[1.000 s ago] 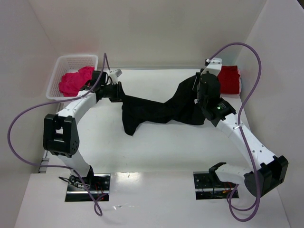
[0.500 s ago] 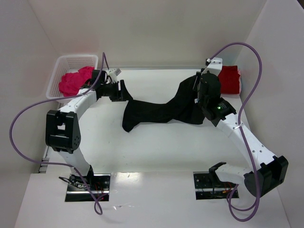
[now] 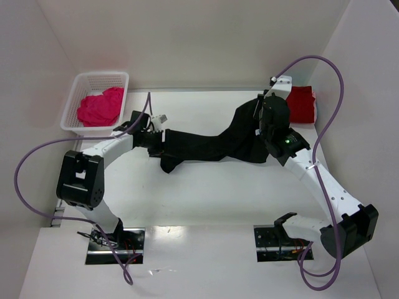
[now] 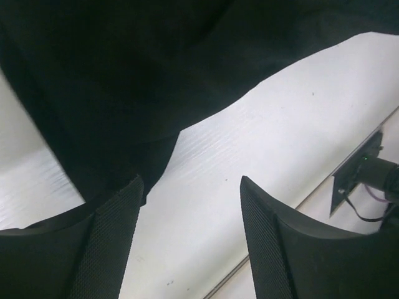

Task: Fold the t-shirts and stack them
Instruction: Flatten out the tshirt

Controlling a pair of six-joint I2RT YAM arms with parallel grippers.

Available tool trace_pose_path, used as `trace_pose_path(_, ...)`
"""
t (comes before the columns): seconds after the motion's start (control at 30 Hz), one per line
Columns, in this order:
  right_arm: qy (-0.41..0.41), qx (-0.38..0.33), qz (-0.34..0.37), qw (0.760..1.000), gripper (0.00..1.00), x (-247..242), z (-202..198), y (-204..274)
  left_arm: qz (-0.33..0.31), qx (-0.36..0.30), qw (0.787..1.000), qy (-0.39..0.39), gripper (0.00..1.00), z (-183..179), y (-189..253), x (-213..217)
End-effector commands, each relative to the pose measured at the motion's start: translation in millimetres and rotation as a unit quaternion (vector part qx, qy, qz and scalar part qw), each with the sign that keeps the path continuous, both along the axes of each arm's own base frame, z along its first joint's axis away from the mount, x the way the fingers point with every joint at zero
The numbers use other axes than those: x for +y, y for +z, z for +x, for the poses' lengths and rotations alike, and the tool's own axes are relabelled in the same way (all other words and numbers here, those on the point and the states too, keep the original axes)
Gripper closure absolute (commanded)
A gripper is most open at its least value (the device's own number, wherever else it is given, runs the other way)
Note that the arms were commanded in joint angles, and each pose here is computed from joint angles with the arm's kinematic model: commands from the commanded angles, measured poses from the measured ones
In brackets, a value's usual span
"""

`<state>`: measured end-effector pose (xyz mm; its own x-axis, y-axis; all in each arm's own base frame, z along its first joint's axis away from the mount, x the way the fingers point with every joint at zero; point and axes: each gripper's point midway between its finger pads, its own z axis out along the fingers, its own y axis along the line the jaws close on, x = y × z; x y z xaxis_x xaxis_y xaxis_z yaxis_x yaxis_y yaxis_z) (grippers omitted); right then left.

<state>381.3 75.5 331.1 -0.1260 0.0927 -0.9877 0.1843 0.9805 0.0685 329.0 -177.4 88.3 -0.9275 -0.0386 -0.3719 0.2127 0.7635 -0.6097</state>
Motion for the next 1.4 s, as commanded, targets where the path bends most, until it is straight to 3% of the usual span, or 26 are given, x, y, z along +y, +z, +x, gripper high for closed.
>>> trace_pose_path(0.0,-0.007,-0.052,0.023,0.998,1.0,-2.7,2.8,35.2,0.018,-0.013,1.0,0.015,0.29,9.3,-3.4,-5.8)
trace_pose_path(0.43,-0.012,-0.048,0.024,0.998,1.0,-5.3,-0.4,34.3,0.096,0.016,0.994,0.055,0.3,10.5,-48.4,15.9)
trace_pose_path(0.73,-0.007,-0.048,0.025,0.999,1.0,-2.8,1.8,35.2,0.065,0.006,0.997,0.05,0.34,26.8,-54.4,2.6)
trace_pose_path(0.87,-0.007,-0.043,0.023,0.999,1.0,-1.8,3.9,31.9,0.054,-0.014,0.997,0.048,0.44,37.6,-44.5,-2.0)
trace_pose_path(1.03,-0.007,-0.043,0.023,0.999,1.0,-1.8,3.9,31.9,0.039,-0.021,0.998,0.04,0.74,39.1,-35.5,-6.9)
trace_pose_path(1.23,-0.007,-0.048,0.025,0.999,1.0,-1.6,4.4,33.9,0.034,-0.065,0.996,0.047,0.92,49.1,8.7,-2.9)
trace_pose_path(1.37,-0.007,-0.056,0.029,0.998,1.0,-2.4,2.8,39.1,0.022,-0.108,0.992,0.055,0.97,56.3,52.5,0.1)
